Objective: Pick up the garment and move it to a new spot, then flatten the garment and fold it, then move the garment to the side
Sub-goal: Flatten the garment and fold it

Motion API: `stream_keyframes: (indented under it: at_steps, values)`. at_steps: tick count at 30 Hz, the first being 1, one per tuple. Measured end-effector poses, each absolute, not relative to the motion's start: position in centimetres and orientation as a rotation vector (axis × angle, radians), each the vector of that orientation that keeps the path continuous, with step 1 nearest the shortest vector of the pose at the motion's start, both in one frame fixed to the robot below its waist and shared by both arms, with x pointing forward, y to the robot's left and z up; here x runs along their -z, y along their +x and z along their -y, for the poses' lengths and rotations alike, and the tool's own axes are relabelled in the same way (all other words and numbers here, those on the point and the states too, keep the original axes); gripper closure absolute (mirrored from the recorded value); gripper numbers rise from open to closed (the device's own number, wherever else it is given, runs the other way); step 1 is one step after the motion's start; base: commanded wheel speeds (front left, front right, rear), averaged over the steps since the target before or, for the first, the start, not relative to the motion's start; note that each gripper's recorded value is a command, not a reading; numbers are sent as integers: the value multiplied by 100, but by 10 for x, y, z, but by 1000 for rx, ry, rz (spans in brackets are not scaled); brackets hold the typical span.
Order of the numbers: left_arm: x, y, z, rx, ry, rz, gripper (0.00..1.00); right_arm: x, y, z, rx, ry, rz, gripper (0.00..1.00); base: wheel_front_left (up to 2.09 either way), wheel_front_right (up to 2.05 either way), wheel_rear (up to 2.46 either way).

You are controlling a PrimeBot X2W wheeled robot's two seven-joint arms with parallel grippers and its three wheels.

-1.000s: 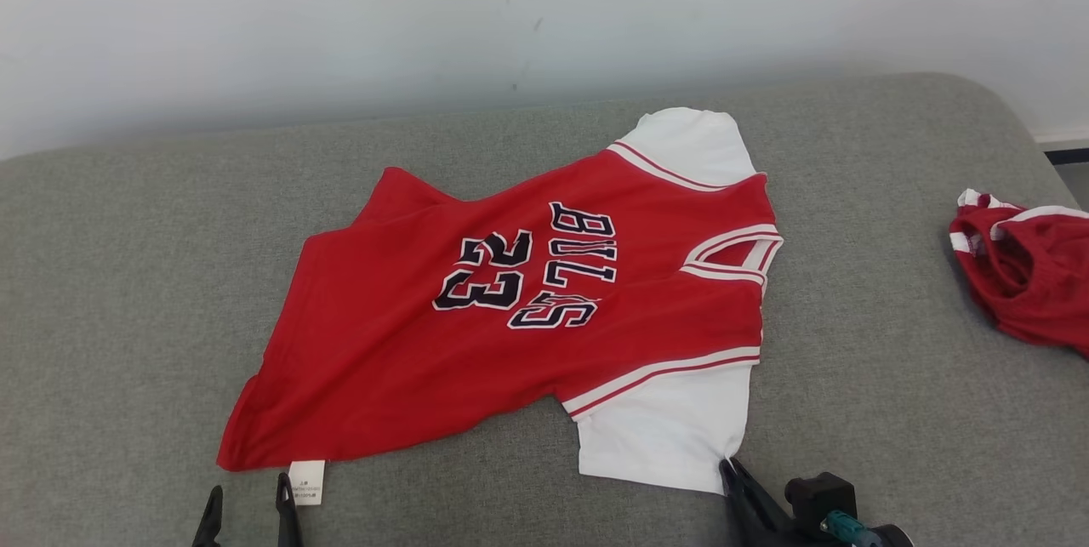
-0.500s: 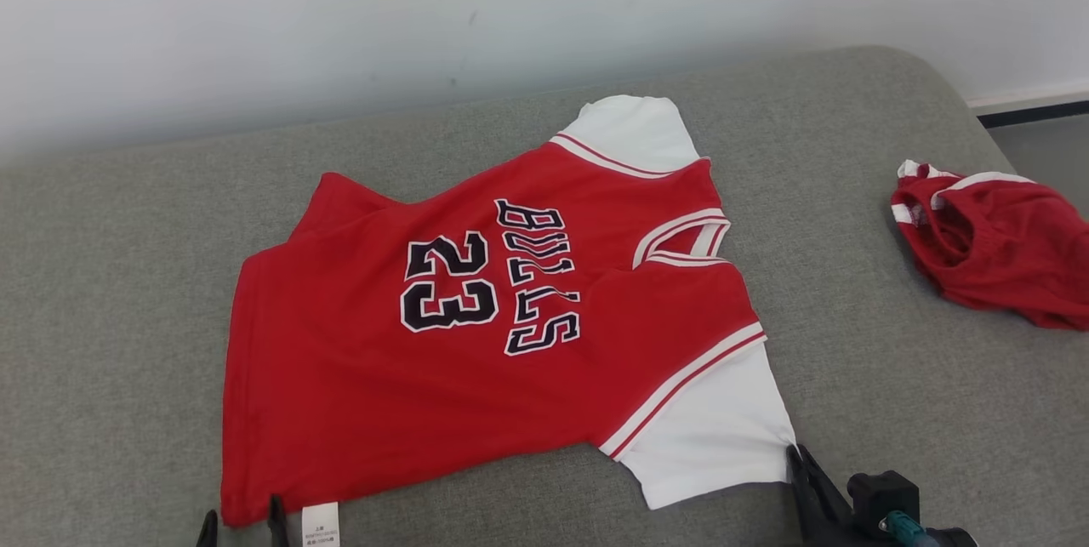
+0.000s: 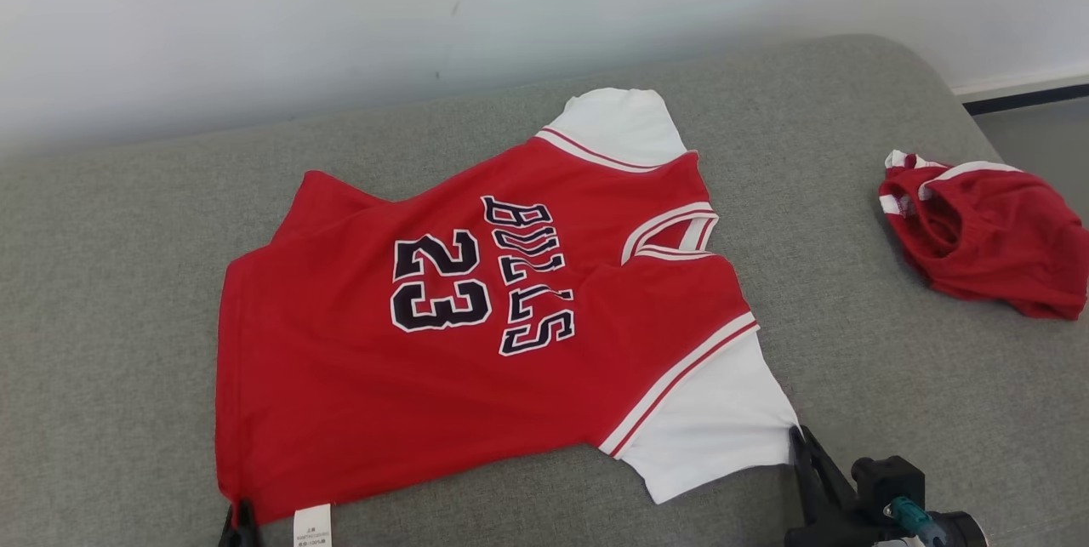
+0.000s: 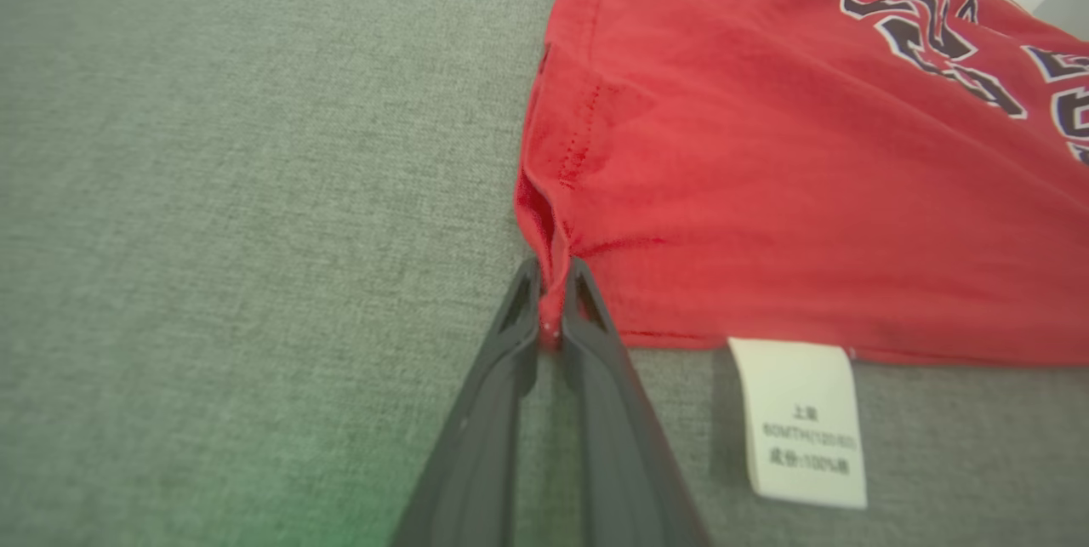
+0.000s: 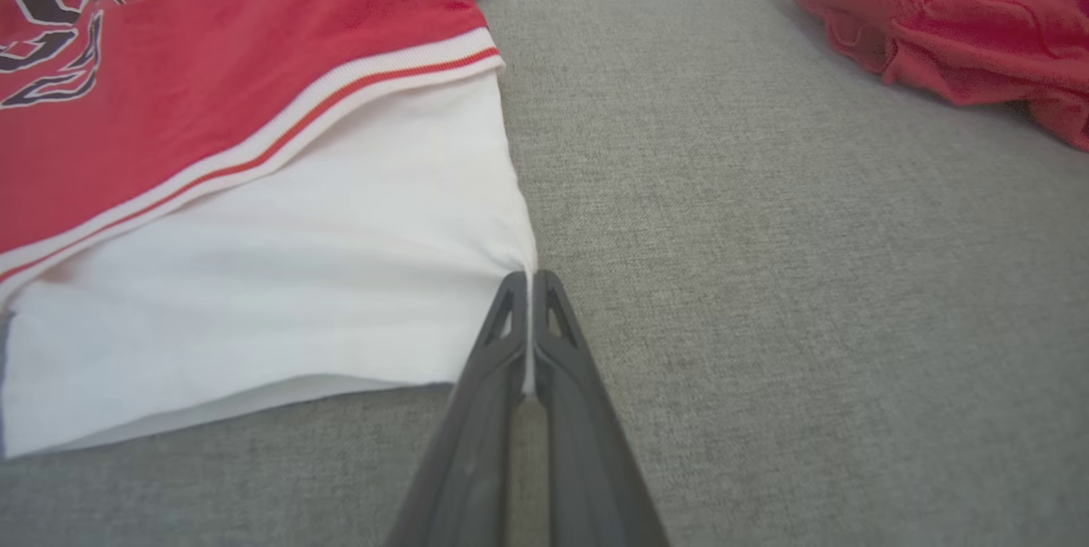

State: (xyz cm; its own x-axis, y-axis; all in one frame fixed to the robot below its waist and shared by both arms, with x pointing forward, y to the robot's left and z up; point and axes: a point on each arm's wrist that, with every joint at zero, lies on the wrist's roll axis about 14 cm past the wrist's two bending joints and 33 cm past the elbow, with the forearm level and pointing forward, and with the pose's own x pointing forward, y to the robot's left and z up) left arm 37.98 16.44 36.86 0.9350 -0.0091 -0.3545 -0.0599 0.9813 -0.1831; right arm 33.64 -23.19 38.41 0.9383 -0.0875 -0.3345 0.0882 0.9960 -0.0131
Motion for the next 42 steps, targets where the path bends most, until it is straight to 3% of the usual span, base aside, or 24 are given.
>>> stream_keyframes:
  at_steps: [5, 12, 19, 27, 32, 42]
  values:
    - [-382, 383, -164, -15, -205, -321, 100, -401, 343, 234, 99, 12, -280, 100, 0, 0, 0]
    - [-450, 407, -172, 6, -208, -95, 100, -467, 373, 230, 86, 69, -59, 100, 0, 0, 0]
    - [-576, 451, -186, 91, -60, 240, 100, -618, 416, 228, -2, -10, 345, 100, 0, 0, 0]
    - [-715, 479, -190, 140, 159, 467, 100, -748, 431, 227, -58, -127, 613, 100, 0, 0, 0]
    - [-769, 491, -187, 150, 275, 533, 100, -799, 440, 223, -73, -211, 691, 100, 0, 0, 0]
    - [-786, 539, -185, 153, 359, 494, 100, -846, 492, 221, -66, -309, 711, 100, 0, 0, 0]
